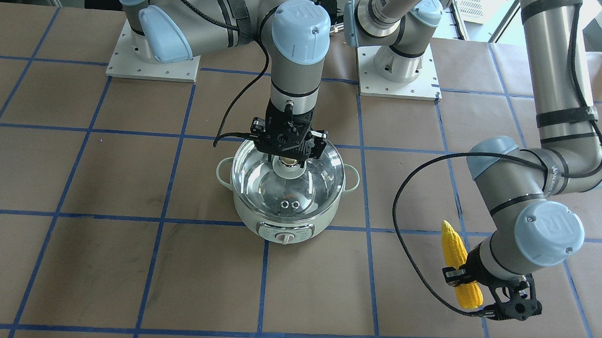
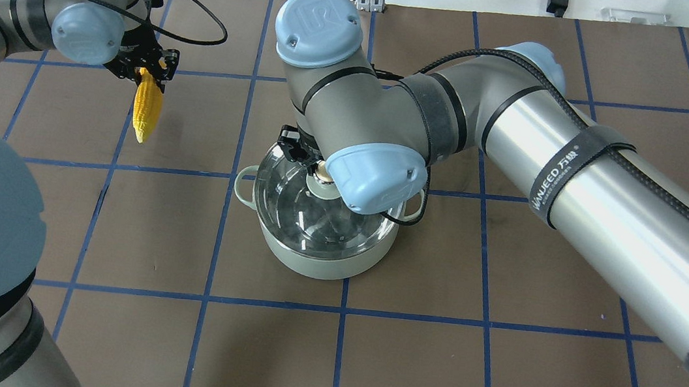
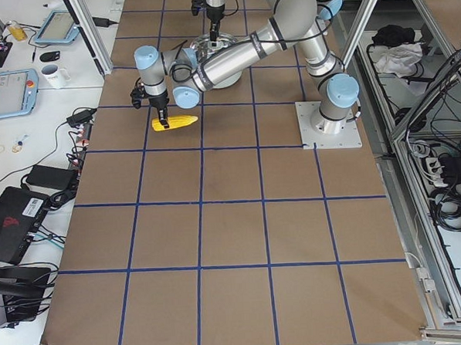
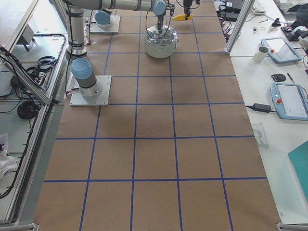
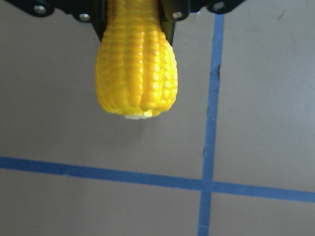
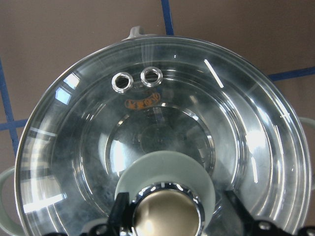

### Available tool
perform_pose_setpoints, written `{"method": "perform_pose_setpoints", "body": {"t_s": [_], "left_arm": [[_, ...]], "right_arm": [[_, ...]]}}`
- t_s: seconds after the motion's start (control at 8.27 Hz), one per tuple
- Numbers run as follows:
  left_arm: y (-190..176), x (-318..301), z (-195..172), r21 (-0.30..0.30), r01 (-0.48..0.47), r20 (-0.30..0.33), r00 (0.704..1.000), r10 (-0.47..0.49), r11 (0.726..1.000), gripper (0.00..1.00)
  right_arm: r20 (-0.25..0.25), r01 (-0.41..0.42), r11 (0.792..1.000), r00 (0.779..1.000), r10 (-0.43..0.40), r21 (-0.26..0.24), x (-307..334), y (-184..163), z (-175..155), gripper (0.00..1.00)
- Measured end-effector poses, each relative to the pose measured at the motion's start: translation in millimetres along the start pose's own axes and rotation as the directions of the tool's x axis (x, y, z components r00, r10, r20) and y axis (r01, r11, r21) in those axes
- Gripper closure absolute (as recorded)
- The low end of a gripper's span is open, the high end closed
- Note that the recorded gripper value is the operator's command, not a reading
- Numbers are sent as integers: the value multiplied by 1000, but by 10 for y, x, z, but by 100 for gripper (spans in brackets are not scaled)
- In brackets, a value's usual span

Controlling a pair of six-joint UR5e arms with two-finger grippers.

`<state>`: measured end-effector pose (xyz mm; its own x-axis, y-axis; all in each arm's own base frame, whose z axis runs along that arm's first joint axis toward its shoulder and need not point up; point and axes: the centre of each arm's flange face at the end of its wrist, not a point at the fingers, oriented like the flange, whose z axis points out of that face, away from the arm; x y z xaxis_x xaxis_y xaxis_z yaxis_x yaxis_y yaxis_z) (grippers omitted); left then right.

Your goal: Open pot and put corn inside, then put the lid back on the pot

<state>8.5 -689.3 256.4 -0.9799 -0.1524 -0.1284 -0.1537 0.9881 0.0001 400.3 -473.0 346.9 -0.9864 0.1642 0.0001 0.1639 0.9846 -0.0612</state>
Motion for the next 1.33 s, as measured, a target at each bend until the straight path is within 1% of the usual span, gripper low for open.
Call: {"method": "perform_pose_setpoints", "body": {"t_s": [0.12, 0.24, 0.36, 0.48, 0.6, 0.73, 0.85, 0.97, 1.09, 1.33], "left_arm": [[140, -2, -296, -20, 10, 21, 1000, -10, 1000, 100], [305, 69, -608, -33, 12, 26, 1000, -12, 999, 100], [474, 222, -899, -31, 7, 22, 1000, -6, 999, 100], [646, 435, -1120, -35, -4, 16, 1000, 5, 999, 100], [809, 660, -1313, -31, -13, 3, 1000, 13, 999, 100], [959, 835, -1462, -34, -23, -7, 1000, 23, 999, 100], [1072, 924, -1561, -43, -30, -16, 999, 29, 999, 100], [1162, 975, -1645, -55, -38, -40, 999, 35, 998, 100], [1209, 1005, -1696, -62, -44, -79, 996, 39, 997, 100], [1305, 1047, -1829, -53, -55, -125, 991, 48, 997, 100]], "right_arm": [[1, -1, 1000, 1000, 1, 0, -1, 0, 0, 53], [2, -2, 1000, 1000, 2, -2, -3, 1, 2, 64], [2, -5, 1000, 1000, 5, -2, -3, 1, 0, 69], [3, -6, 1000, 1000, 6, -2, -3, 1, -6, 71], [5, -8, 1000, 1000, 8, 1, -3, 1, -23, 76], [11, -10, 1000, 1000, 10, 9, -2, -9, -72, 78], [23, -10, 1000, 1000, 9, 27, 24, -38, -204, 78], [32, -5, 999, 999, 3, 44, 100, -107, -389, 82], [36, 1, 999, 999, -3, 54, 262, -233, -580, 82], [43, 40, 998, 998, -43, 52, 879, -576, -977, 82]]}}
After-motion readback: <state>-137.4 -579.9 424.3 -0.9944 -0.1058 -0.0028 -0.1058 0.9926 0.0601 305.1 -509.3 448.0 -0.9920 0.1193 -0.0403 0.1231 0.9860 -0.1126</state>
